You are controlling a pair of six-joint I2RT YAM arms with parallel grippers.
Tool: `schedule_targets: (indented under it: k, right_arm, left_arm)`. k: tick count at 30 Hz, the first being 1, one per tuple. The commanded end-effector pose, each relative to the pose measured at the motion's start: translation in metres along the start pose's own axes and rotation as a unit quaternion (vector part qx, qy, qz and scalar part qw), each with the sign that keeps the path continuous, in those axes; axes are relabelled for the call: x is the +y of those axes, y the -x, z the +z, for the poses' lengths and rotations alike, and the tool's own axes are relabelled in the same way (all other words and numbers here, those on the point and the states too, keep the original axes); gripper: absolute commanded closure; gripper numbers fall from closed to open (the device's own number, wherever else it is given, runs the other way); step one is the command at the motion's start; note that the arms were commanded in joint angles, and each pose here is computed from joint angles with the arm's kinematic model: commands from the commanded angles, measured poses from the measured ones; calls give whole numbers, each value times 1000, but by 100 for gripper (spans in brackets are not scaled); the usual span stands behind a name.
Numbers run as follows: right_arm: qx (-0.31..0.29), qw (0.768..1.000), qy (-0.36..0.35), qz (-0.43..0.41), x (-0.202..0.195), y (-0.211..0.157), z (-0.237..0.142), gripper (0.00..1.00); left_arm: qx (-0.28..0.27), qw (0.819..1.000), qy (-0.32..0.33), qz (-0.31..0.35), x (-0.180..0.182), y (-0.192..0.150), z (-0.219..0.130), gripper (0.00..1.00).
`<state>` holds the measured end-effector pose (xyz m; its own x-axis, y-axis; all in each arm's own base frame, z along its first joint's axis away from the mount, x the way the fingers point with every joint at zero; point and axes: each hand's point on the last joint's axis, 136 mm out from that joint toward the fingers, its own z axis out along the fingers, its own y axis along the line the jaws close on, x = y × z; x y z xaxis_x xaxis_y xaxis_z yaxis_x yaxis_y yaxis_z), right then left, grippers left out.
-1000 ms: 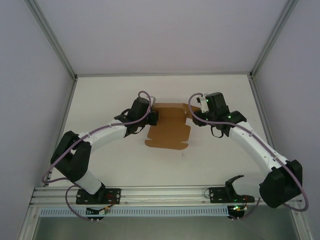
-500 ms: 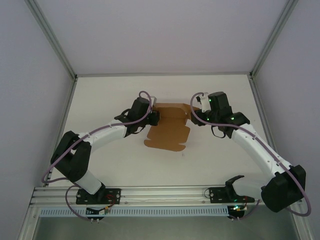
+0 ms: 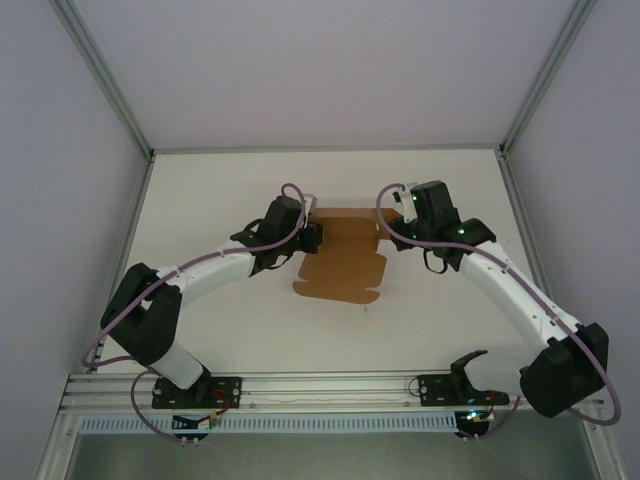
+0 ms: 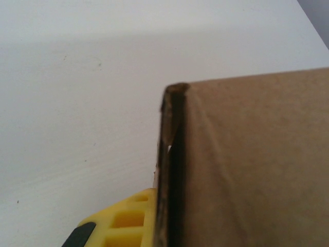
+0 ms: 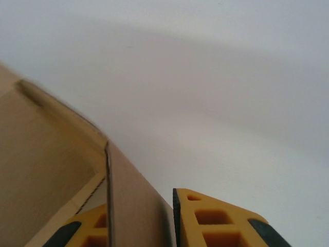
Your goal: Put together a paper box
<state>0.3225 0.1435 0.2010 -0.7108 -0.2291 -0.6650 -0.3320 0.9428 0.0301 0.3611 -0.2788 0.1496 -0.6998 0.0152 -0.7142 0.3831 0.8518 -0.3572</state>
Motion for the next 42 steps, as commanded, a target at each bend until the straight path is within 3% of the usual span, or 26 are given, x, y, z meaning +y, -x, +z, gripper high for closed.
schedule_targets:
  k: [1,6,12,18,22,24,29,33,35,38,42]
  right_arm:
    - [51,989,-135,4,-47,-18,6,80]
    - [64,989,-133,3,-45,-17,18,74]
    - [-1,999,-38,31,-14,7,16,72]
    - [-44,997,45,38,13,17,-11,59]
    - [-73,996,39,39,7,11,-39,46]
    - [-86,995,25,47,-1,6,-52,33]
    - [-126,983,-63,120,-50,3,-84,30]
    - [-113,970,-95,194,-88,-4,-84,24]
    - [-100,974,-68,191,-88,-1,-72,22]
    - [-79,987,30,136,-57,6,-49,22]
    - [-65,979,164,106,-14,10,-35,25]
  left_arm:
    - [-23,1000,-5,13,-7,15,-15,100]
    - [-23,1000,1,12,-5,15,-15,100]
    - [-19,1000,-4,5,-6,14,-11,100]
    - [-23,1000,12,3,1,13,-4,100]
    - [-34,999,7,4,0,16,-6,100]
    - [-36,999,6,7,0,16,-6,100]
    - [-41,999,3,16,0,19,-11,100]
    - [-43,999,-2,20,-2,20,-15,100]
    - [-43,999,-3,21,-3,20,-16,100]
    - [-44,999,-4,19,-3,21,-16,100]
    - [-43,999,-1,18,-3,22,-14,100]
